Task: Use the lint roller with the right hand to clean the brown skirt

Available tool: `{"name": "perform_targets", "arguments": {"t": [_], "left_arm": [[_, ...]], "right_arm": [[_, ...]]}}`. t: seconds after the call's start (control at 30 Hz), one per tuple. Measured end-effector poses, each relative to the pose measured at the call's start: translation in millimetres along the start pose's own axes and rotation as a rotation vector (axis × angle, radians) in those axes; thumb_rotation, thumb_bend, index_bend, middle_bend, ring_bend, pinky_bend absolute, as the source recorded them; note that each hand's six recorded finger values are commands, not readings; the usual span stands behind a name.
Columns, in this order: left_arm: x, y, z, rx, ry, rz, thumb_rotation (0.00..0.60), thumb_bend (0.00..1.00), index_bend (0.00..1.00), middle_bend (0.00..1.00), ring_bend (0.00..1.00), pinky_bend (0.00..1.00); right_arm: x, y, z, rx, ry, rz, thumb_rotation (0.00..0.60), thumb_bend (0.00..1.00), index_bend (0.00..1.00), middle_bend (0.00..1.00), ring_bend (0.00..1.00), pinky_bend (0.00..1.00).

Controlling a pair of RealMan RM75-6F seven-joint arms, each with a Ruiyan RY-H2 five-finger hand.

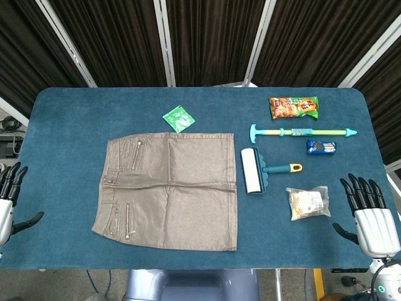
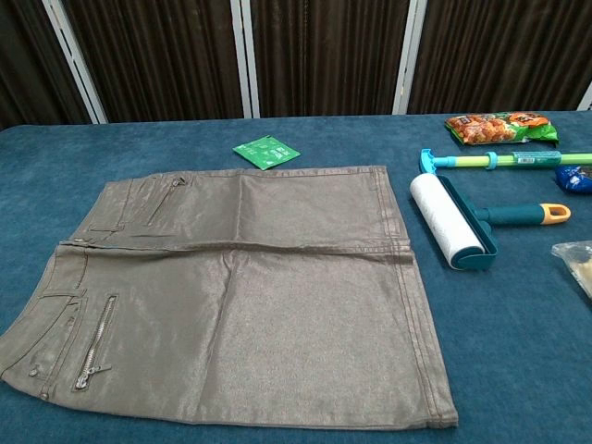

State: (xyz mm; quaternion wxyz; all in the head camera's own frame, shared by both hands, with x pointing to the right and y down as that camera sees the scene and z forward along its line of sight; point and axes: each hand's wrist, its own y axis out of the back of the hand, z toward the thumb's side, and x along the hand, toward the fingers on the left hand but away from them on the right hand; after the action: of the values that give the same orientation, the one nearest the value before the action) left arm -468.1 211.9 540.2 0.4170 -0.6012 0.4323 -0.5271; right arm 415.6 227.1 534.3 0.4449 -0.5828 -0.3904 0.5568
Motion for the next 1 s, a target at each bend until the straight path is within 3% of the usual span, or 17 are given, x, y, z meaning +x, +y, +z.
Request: {"name": "perform_targets", "arguments": {"t": [0.3,0.5,0.53,0.7,1.0], "left_arm": [[0,-1,-2,0.016,0.016,-0.009,0.600,0.00,0.00,0.00,0.00,0.00],[2,-4,-2,0.019,0.025,-0.011,0.600,0.00,0.00,0.00,0.00,0.00],[3,-4,-2,0.020,0.025,-0.012,0.600,0.00,0.00,0.00,0.00,0.00],[5,-8,-3,0.036,0.040,-0.017,0.600,0.00,0.00,0.00,0.00,0.00],[13,-18,-13,0.066,0.102,-0.050,0.600,0.00,0.00,0.00,0.00,0.00]], "right_arm": [[-3,-13,1,-0.012,0.003,0.050,0.600,0.00,0.00,0.00,0.00,0.00],[-27,-30,6,-0.014,0.042,0.106,0.600,0.00,0.00,0.00,0.00,0.00],[-35,-35,8,-0.008,0.054,0.119,0.600,0.02,0.00,0.00,0.00,0.00],[-78,-57,21,0.009,0.114,0.189,0.600,0.31,0.00,0.01,0.00,0.00],[-159,-106,51,0.070,0.176,0.326,0.600,0.32,0.00,0.04,0.00,0.00]]}}
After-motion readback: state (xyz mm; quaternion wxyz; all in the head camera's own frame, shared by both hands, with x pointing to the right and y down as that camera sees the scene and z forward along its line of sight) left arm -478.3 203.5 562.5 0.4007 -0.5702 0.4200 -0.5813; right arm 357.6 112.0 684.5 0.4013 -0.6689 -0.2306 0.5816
